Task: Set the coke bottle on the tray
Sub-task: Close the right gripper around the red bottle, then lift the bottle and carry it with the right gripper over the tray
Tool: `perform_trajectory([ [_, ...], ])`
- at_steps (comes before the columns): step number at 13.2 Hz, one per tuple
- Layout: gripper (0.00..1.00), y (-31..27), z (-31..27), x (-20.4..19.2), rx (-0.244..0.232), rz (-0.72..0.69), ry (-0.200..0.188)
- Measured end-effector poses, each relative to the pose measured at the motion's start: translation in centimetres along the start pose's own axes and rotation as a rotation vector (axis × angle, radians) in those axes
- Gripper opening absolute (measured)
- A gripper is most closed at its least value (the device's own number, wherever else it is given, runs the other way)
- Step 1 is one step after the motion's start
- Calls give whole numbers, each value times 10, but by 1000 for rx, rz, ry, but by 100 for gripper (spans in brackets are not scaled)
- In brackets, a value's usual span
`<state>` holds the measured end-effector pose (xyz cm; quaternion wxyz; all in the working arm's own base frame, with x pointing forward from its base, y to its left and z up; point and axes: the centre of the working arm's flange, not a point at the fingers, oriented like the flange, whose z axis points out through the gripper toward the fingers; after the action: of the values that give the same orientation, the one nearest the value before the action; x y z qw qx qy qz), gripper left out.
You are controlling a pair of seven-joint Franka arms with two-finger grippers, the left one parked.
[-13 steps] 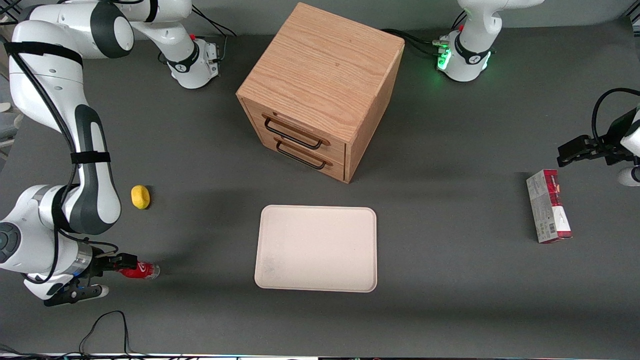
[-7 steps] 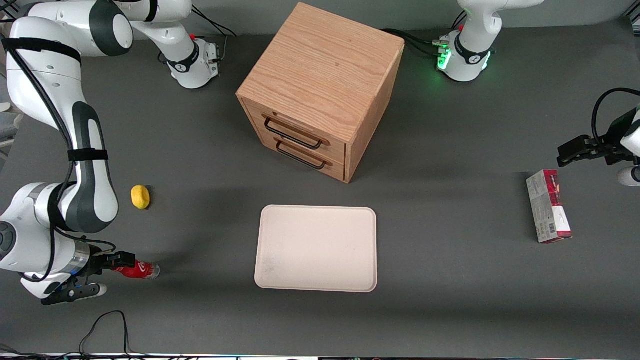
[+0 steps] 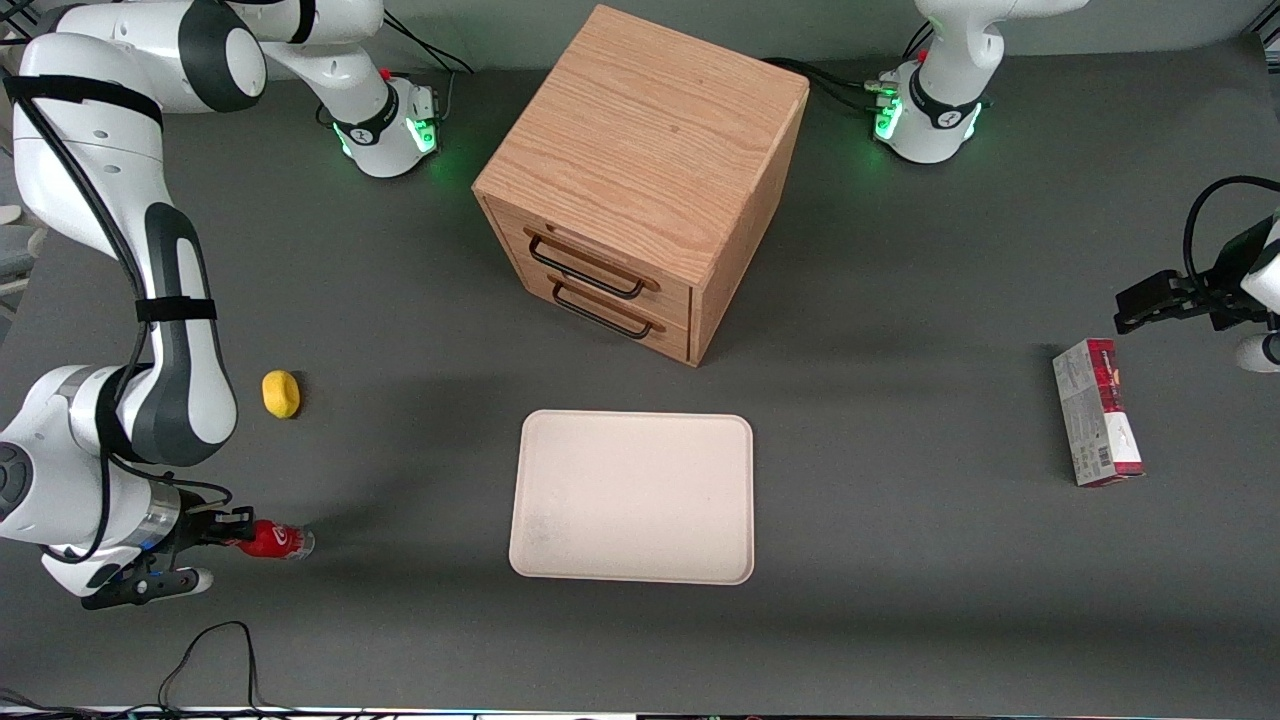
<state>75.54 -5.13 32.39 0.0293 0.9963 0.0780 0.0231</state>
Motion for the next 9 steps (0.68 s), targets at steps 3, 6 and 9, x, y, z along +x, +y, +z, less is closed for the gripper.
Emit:
perform_trajectory([
  [3, 32, 0, 0, 0, 0, 1, 0],
  [6, 32, -2, -16, -4, 8, 1, -32],
  [9, 32, -6, -96, -25, 31, 2, -108],
])
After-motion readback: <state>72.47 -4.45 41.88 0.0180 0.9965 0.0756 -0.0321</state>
